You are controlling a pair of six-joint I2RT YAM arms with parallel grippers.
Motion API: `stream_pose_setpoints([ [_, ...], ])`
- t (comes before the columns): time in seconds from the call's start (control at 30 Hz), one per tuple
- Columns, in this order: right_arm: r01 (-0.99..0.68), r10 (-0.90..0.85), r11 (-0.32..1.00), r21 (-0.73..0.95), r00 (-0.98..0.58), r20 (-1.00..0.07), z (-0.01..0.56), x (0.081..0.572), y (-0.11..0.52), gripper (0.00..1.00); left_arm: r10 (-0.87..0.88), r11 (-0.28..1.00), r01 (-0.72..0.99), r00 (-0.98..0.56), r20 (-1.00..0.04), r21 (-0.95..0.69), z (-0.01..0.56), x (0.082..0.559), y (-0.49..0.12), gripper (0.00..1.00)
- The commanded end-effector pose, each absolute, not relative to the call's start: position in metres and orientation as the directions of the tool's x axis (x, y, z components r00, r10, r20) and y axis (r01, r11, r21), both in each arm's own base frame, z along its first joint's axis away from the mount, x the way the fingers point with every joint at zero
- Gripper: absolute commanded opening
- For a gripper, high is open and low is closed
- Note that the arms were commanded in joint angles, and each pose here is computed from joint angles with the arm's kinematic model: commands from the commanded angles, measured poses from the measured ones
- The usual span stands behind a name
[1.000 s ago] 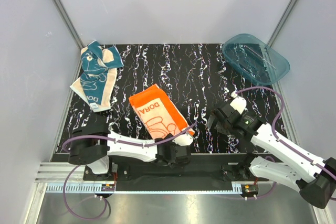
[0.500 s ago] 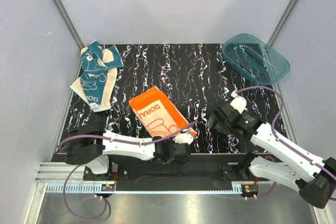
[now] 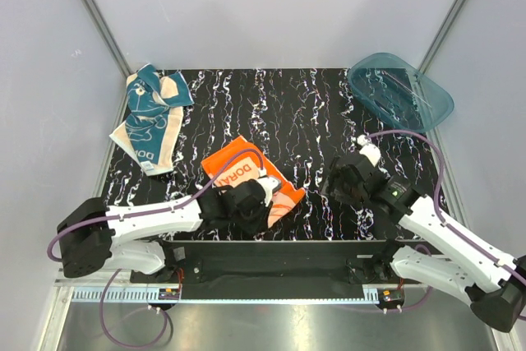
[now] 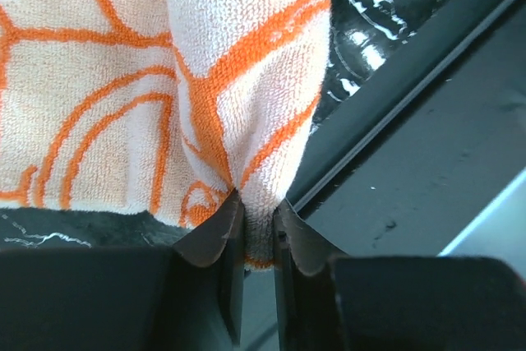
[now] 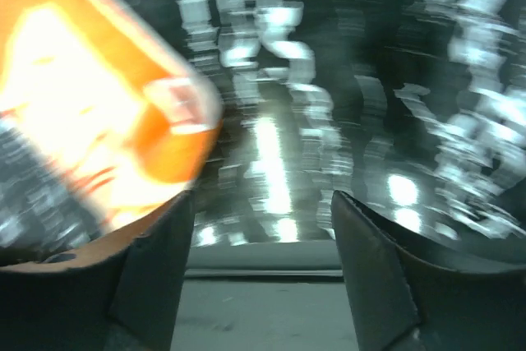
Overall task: Roll the towels
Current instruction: Roll the towel
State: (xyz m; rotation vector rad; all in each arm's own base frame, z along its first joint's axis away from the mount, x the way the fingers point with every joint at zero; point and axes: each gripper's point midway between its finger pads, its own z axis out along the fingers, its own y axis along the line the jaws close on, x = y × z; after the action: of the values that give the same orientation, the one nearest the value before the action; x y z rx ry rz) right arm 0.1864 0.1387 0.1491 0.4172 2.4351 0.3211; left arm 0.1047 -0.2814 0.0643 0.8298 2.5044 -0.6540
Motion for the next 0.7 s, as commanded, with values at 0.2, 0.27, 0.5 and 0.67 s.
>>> stream_pose_setpoints([
  [0.2, -0.215, 0.221, 0.64, 0.737, -0.868, -0.445, 0.2, 0.199, 0.285, 0.5, 0.422, 0.612, 0.665, -0.733, -0.534, -0.429, 0.08, 0.099, -0.304, 0.1],
  [0.27, -0.16, 0.21, 0.685, 0.711, -0.89, -0.404, 0.184, 0.211, 0.294, 0.42, 0.411, 0.614, 0.658, -0.738, -0.535, -0.436, 0.081, 0.099, -0.305, 0.09],
  [0.5, -0.052, 0.151, 0.725, 0.686, -0.961, -0.232, 0.133, 0.213, 0.319, 0.21, 0.384, 0.648, 0.633, -0.752, -0.536, -0.424, 0.075, 0.103, -0.298, 0.08],
  [0.67, 0.009, 0.116, 0.738, 0.675, -0.987, -0.114, 0.093, 0.191, 0.322, 0.18, 0.351, 0.669, 0.615, -0.757, -0.551, -0.418, 0.076, 0.106, -0.295, 0.06],
])
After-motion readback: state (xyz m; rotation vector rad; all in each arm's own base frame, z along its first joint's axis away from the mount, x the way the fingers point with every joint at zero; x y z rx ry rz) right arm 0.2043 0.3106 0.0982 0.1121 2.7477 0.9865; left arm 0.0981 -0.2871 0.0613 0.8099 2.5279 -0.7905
